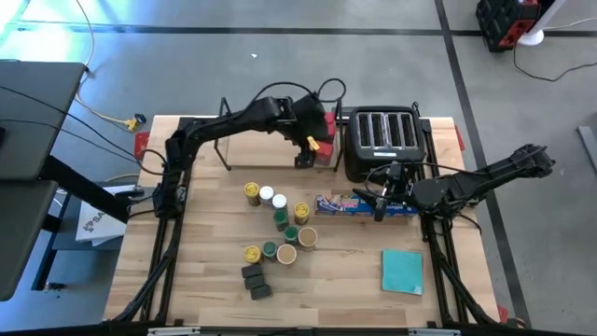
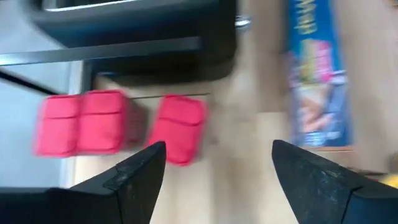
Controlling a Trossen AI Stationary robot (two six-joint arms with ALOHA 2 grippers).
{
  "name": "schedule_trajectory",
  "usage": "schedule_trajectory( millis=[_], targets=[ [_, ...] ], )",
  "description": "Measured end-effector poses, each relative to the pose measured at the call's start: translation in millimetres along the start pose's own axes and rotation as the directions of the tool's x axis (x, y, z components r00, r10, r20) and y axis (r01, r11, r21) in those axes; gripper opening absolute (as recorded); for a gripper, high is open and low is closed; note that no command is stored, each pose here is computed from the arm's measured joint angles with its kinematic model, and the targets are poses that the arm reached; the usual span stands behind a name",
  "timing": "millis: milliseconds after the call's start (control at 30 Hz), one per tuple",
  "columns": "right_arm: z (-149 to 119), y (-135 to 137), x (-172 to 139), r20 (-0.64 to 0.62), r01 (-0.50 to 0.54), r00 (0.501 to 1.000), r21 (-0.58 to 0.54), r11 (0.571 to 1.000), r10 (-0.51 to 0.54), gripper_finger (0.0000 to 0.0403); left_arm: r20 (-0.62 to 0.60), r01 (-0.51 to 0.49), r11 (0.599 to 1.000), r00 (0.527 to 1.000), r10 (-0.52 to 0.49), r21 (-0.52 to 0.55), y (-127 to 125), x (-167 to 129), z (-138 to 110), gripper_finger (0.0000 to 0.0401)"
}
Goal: Shelf spices
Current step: Put the red seasoning can on the shelf aligned with the other red seasoning cans
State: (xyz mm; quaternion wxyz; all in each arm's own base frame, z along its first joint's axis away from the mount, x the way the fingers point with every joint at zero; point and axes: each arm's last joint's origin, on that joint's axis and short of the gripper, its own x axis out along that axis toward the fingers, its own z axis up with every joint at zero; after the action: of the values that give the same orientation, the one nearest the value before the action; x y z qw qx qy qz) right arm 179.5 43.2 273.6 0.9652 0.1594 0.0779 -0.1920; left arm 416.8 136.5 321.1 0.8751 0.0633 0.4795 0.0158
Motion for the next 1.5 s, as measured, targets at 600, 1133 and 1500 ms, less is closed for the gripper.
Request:
schedule_trajectory(
  millis=[600,1133,1500],
  targets=[
    [-1.9,-1.0,0.0,-0.017,0.008,1.000,-0.015,1.000,-0.009,0.0275,0.067,-0.010,0.999,0.998,0.012,-0.031,-26.9,89.7,-32.1,0.0132],
    [-1.7,-1.1,0.1,-0.012,0.018,1.000,-0.015,1.000,-0.018,0.0275,0.121,-0.112,0.993,0.987,0.107,0.031,-13.7,124.8,-37.7,0.0095],
    [-1.9,-1.2,0.1,-0.014,0.019,1.000,-0.017,1.000,-0.019,0.0275,0.133,-0.156,0.988,0.979,0.154,0.007,-0.4,123.3,-39.9,0.0094]
  ],
)
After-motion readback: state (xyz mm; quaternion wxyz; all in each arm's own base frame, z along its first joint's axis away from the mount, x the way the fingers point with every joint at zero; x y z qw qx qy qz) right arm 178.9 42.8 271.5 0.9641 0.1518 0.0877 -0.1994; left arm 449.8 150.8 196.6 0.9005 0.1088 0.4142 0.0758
